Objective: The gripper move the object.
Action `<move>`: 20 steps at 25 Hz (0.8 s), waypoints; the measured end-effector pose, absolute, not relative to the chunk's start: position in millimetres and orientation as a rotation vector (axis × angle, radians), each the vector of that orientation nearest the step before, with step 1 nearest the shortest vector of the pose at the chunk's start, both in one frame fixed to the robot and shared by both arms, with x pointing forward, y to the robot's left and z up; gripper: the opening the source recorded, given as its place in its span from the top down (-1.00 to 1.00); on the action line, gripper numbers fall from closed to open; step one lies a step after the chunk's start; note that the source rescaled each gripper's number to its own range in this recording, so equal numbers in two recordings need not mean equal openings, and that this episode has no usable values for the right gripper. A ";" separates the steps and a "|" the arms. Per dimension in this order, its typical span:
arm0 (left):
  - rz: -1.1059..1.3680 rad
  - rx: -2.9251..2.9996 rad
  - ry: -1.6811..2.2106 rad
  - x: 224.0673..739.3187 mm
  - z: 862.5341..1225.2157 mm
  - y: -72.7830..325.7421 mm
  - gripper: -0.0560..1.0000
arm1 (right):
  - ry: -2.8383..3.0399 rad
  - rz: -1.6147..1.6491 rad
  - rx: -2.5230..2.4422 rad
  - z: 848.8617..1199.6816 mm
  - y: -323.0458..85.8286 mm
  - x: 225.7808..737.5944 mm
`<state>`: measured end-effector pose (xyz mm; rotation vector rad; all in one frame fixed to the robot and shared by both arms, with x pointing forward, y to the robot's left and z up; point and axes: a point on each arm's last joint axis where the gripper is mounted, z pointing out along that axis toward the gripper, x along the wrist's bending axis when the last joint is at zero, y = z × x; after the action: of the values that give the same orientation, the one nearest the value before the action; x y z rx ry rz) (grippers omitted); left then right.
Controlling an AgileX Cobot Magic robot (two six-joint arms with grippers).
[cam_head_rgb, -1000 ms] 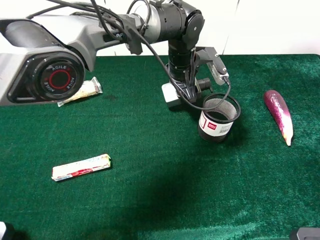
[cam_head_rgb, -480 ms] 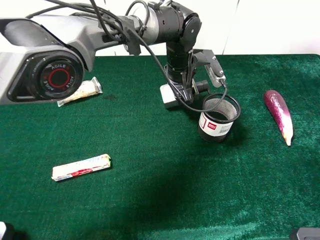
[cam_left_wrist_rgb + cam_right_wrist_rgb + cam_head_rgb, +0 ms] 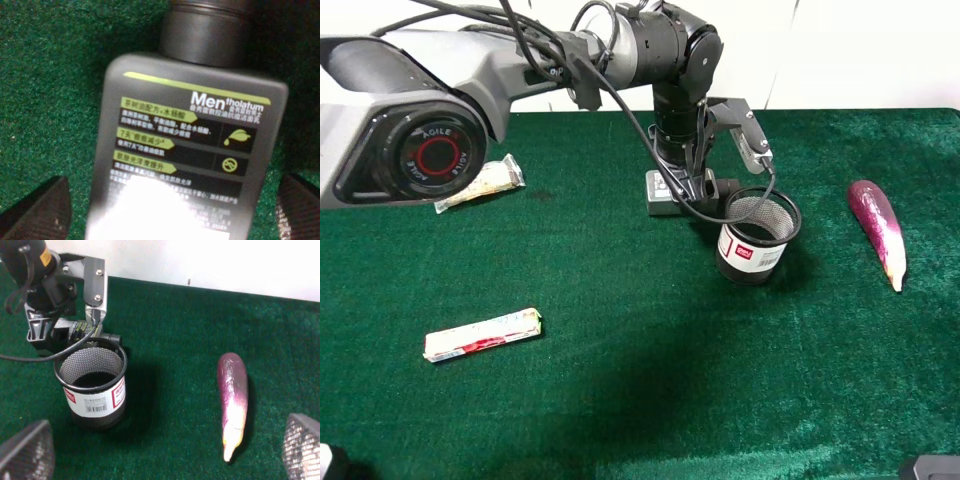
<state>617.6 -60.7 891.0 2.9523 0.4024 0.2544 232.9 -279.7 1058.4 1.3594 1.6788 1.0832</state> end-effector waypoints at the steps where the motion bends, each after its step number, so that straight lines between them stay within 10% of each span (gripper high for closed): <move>1: 0.259 2.948 0.402 617.6 894.3 -60.7 -0.02 | 1.679 1.083 1.359 1058.4 -279.7 232.9; 4: 0.272 2.935 0.405 617.4 909.7 -58.8 -0.10 | 1.679 1.083 1.359 1058.4 -279.7 232.9; 10: 0.255 2.948 0.422 613.8 945.3 -40.8 -0.89 | 1.679 1.084 1.359 1058.4 -279.7 232.9; 20: 0.264 2.991 0.552 591.6 1023.6 18.6 -0.98 | 1.679 1.084 1.359 1058.4 -279.7 232.9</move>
<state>591.6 18.6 1023.6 2.9911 0.5519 0.2641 232.9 -279.7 1058.4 1.3595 1.6789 1.0842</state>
